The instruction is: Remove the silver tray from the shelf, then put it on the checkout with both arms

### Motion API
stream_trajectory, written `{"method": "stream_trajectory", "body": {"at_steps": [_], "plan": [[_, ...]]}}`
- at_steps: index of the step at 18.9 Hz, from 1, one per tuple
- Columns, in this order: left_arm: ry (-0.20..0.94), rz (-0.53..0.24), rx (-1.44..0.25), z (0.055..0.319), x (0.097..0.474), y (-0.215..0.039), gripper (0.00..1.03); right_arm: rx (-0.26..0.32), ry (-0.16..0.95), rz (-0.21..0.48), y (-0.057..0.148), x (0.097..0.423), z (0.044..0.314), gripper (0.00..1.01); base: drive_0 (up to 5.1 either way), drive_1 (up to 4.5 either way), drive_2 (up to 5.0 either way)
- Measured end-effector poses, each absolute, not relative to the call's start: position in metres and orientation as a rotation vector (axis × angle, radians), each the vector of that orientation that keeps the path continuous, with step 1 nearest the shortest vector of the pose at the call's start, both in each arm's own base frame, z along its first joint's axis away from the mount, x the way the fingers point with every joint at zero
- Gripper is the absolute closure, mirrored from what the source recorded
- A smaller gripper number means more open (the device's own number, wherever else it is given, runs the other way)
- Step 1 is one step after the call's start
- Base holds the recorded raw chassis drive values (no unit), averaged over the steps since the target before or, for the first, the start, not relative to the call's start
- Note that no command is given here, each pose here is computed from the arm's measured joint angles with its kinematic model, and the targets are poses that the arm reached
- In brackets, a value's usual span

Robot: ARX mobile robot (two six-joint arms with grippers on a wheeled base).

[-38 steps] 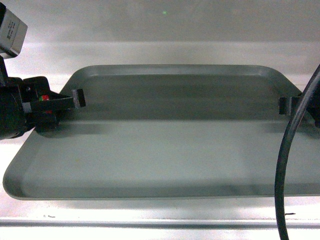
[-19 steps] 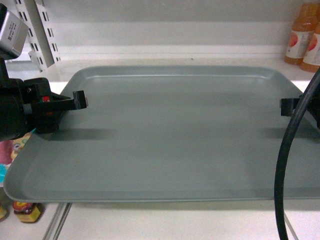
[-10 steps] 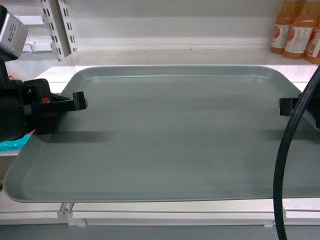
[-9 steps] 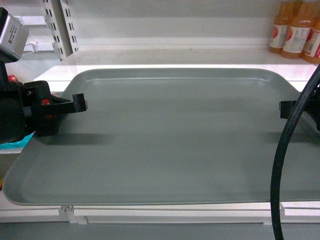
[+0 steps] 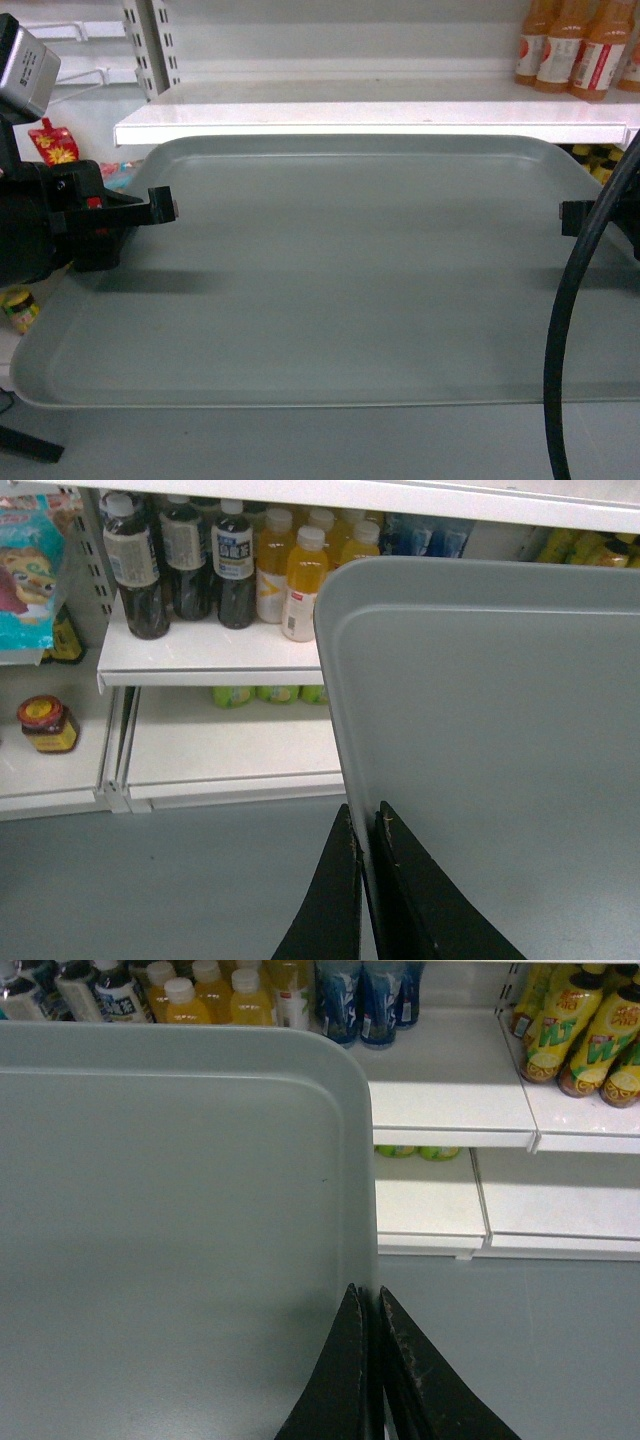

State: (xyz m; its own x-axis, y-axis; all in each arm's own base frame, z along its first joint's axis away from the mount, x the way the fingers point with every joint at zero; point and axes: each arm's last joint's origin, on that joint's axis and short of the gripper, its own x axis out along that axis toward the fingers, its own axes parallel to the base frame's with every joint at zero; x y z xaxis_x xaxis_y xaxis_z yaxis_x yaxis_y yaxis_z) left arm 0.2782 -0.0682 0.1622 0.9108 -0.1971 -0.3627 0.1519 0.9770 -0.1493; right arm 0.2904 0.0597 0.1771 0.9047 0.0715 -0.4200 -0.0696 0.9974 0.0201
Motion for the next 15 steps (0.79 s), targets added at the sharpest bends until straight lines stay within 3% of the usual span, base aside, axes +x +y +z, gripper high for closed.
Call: {"method": "stream_trajectory", "body": {"at_steps": [15], "plan": [[0.388,-0.18,-0.119,0.1621,0.278,-0.0677,1.0,0.003,0.433,0.073,0.0597,0.2901,0.1777,0.99,0.0,-4.29,4.4]]}}
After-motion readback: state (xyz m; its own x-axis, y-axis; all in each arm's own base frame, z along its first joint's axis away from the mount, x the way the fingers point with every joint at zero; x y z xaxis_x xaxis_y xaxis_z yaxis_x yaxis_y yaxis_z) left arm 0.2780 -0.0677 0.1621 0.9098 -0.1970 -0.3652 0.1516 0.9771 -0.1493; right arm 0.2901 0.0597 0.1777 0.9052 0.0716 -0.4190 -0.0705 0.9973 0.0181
